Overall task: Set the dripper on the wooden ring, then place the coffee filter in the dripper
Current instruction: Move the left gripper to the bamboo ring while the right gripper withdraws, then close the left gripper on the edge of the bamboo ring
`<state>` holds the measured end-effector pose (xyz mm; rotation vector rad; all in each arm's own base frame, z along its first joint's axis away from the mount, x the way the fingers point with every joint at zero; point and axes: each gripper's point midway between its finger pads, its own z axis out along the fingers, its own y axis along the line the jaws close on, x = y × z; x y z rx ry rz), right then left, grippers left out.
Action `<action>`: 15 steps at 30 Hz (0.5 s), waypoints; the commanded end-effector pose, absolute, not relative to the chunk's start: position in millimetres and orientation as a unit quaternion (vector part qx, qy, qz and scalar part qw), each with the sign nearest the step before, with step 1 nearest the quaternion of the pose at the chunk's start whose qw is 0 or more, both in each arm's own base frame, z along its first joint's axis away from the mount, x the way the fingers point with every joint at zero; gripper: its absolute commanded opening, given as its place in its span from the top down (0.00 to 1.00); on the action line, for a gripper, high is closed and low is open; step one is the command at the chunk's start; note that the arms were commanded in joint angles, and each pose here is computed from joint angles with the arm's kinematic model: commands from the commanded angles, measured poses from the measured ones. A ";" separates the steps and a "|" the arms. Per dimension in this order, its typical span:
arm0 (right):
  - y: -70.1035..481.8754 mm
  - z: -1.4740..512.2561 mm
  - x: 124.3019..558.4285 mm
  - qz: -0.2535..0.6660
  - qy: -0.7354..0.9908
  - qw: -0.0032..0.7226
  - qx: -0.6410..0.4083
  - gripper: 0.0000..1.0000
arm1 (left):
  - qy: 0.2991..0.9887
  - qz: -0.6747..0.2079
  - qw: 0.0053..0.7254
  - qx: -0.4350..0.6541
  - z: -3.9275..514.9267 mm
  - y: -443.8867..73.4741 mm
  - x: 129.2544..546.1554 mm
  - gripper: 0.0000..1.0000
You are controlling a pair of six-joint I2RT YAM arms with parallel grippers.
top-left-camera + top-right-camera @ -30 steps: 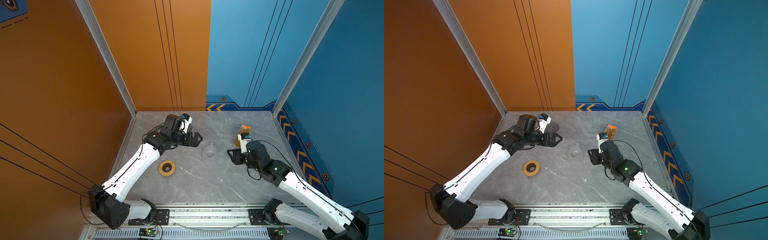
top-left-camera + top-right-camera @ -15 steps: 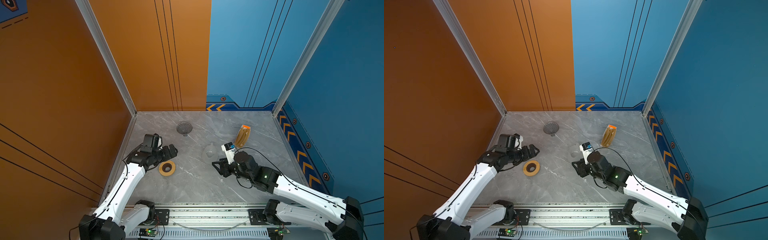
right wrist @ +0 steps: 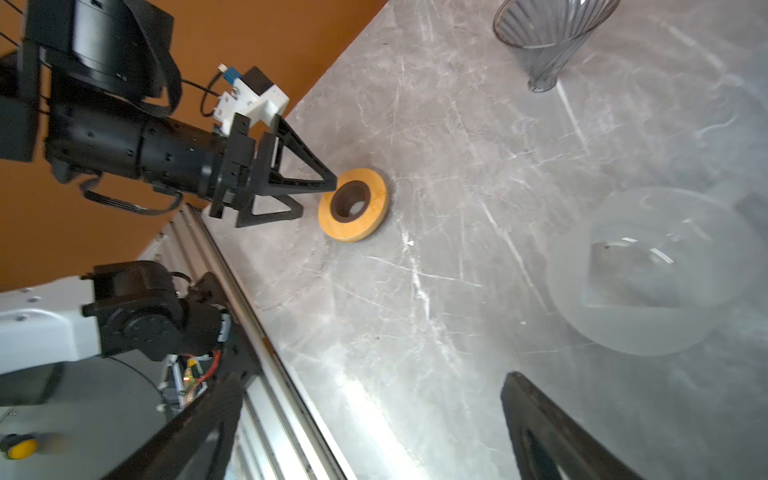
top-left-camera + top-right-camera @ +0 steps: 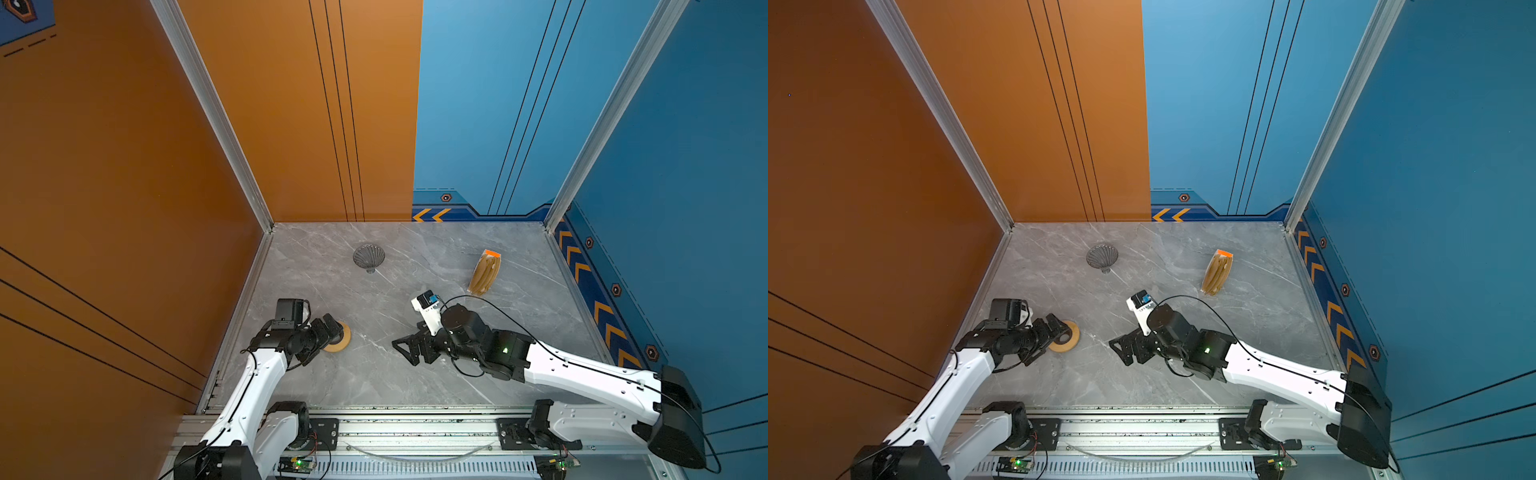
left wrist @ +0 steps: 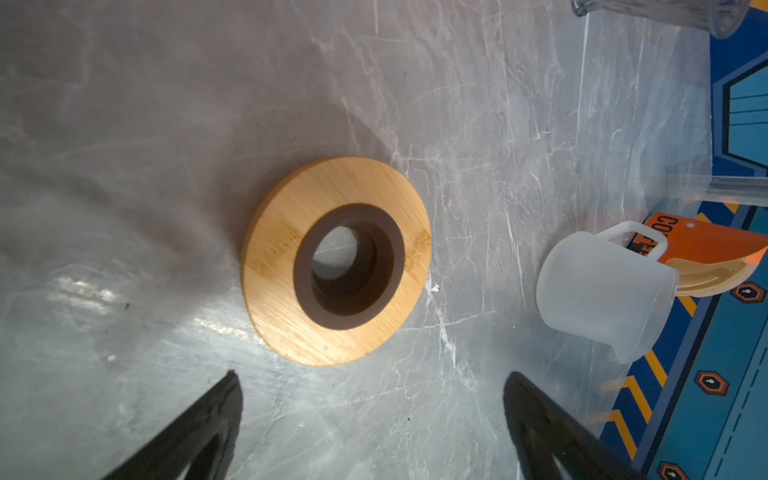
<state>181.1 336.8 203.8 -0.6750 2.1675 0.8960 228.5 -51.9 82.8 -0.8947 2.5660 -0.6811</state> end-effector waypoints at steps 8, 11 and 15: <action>375.4 214.4 174.8 0.357 0.815 0.356 -0.285 0.00 | 0.874 -0.282 0.161 -0.362 63.9 -48.3 230.1 0.03; 381.6 214.6 173.2 0.362 0.812 0.356 -0.288 0.00 | 0.872 -0.282 0.163 -0.366 59.4 -46.7 231.0 0.05; 384.3 213.0 174.1 0.363 0.812 0.355 -0.287 0.00 | 0.868 -0.285 0.172 -0.368 55.8 -45.1 233.4 0.09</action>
